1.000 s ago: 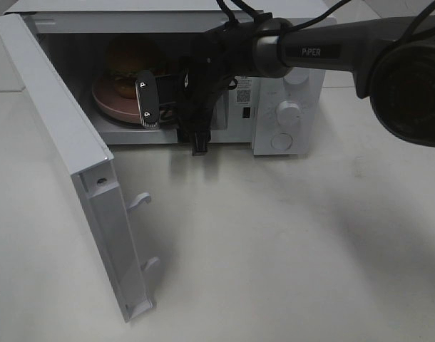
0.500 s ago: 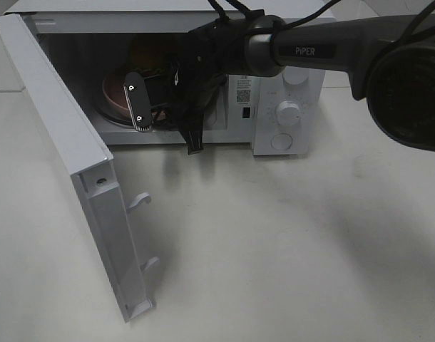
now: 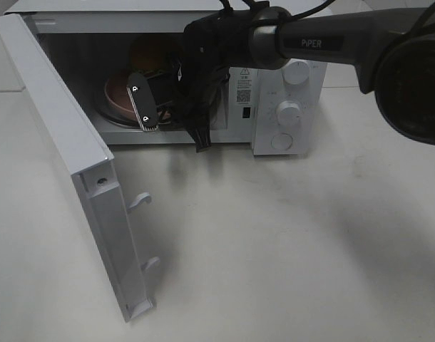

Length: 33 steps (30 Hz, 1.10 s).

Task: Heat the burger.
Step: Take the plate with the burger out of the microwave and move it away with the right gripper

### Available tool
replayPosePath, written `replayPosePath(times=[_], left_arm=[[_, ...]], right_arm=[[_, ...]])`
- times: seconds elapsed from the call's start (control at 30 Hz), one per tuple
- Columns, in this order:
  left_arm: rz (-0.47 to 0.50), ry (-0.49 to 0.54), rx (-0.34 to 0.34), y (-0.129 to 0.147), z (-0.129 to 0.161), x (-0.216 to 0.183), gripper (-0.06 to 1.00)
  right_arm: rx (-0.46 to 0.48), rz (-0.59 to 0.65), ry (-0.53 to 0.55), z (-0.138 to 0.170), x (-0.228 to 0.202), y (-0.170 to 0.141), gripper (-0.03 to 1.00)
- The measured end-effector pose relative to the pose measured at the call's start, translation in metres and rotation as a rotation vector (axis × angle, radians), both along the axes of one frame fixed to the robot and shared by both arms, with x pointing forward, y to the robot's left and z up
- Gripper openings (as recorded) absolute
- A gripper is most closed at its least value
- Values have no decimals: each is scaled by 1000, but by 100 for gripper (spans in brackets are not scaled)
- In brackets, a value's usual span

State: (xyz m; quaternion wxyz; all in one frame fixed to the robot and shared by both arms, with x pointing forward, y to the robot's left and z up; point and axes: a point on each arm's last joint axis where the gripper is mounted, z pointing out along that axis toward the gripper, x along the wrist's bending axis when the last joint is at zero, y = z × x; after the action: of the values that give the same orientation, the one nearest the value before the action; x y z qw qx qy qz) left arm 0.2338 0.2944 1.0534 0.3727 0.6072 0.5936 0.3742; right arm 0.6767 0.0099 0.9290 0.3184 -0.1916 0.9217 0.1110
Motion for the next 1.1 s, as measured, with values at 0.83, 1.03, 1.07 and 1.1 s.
replayPosePath(times=[0.83, 1.03, 1.07, 1.1], left_arm=[[0, 0, 0, 0, 0, 0, 99], [0, 0, 0, 0, 0, 0, 99], [0, 0, 0, 0, 0, 0, 99], [0, 0, 0, 0, 0, 0, 99]], right_arm=[[-31, 157, -44, 7, -54, -33, 11], [-24, 156, -45, 13, -66, -41, 11], [-19, 157, -53, 17, -70, -44, 11], [-17, 159, -60, 19, -72, -45, 11]])
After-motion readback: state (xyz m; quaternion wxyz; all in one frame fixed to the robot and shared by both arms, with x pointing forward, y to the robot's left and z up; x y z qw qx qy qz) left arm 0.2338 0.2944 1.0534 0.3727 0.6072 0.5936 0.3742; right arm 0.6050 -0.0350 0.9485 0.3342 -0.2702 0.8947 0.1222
